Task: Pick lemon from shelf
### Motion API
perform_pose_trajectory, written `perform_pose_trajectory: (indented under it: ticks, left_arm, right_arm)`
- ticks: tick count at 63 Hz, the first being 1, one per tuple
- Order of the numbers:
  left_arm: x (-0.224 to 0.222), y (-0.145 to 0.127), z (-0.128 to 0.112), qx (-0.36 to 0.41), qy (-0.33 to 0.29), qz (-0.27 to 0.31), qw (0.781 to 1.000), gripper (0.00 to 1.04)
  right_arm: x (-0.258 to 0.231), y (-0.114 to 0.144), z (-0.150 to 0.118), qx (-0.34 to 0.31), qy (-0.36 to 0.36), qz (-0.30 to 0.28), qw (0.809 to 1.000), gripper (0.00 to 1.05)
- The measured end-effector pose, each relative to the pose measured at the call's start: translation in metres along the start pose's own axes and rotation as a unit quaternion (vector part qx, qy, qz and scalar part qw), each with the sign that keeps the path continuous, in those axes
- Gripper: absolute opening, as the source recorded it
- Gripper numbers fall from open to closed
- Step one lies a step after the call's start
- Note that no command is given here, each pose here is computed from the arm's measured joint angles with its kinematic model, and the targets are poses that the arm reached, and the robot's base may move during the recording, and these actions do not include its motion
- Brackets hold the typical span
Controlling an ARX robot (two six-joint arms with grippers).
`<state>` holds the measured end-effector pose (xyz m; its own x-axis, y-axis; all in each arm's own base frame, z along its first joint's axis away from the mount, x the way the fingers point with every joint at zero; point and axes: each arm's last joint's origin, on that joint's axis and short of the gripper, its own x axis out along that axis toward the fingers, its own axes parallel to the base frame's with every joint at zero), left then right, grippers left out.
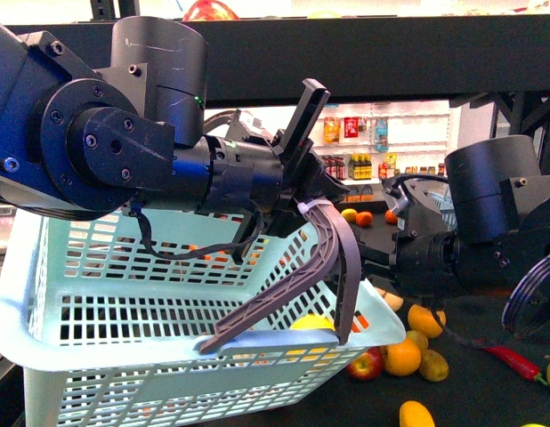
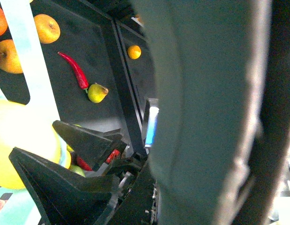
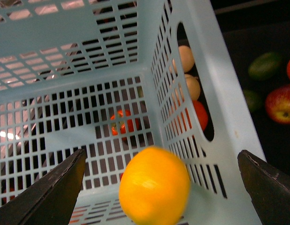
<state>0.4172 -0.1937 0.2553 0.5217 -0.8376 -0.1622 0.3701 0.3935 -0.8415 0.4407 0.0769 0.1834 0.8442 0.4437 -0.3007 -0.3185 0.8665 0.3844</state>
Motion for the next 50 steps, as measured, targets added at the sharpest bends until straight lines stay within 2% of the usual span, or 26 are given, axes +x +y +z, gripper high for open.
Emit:
perform_pose_trajectory:
  ticks: [6,15,25,30,38,50]
  left_arm:
    - [0.0,0.001,0.0,-0.002,-0.001,0.002,1.0,0.07]
    - [0.0,0.001,0.0,0.0,-0.003,0.004,1.0,0.07]
    - [0.0,0.001,0.0,0.0,-0.002,0.003,1.0,0.07]
    - [0.0,0.001,0.0,-0.002,0.0,0.001,1.0,0.07]
    - [0.0,0.001,0.0,-0.002,0.0,0.002,1.0,0.07]
    - [0.0,0.001,0.0,-0.001,-0.001,0.002,1.0,0.07]
  right_arm:
    - [-0.004,-0.014,0.017,-0.002,-0.025,-0.02,0.999,0.97]
    - [-0.018,-0.048,0.043,-0.036,-0.048,-0.083,0.995,0.97]
    - [-0.028,-0.086,0.047,-0.09,-0.035,-0.152,0.984,0.97]
    - [-0.023,-0.111,0.031,-0.108,0.002,-0.174,0.979,0.97]
    - [0.001,-0.142,-0.027,-0.088,0.085,-0.167,0.978,0.97]
    - [0.034,-0.161,-0.076,-0.078,0.135,-0.174,0.972,0.97]
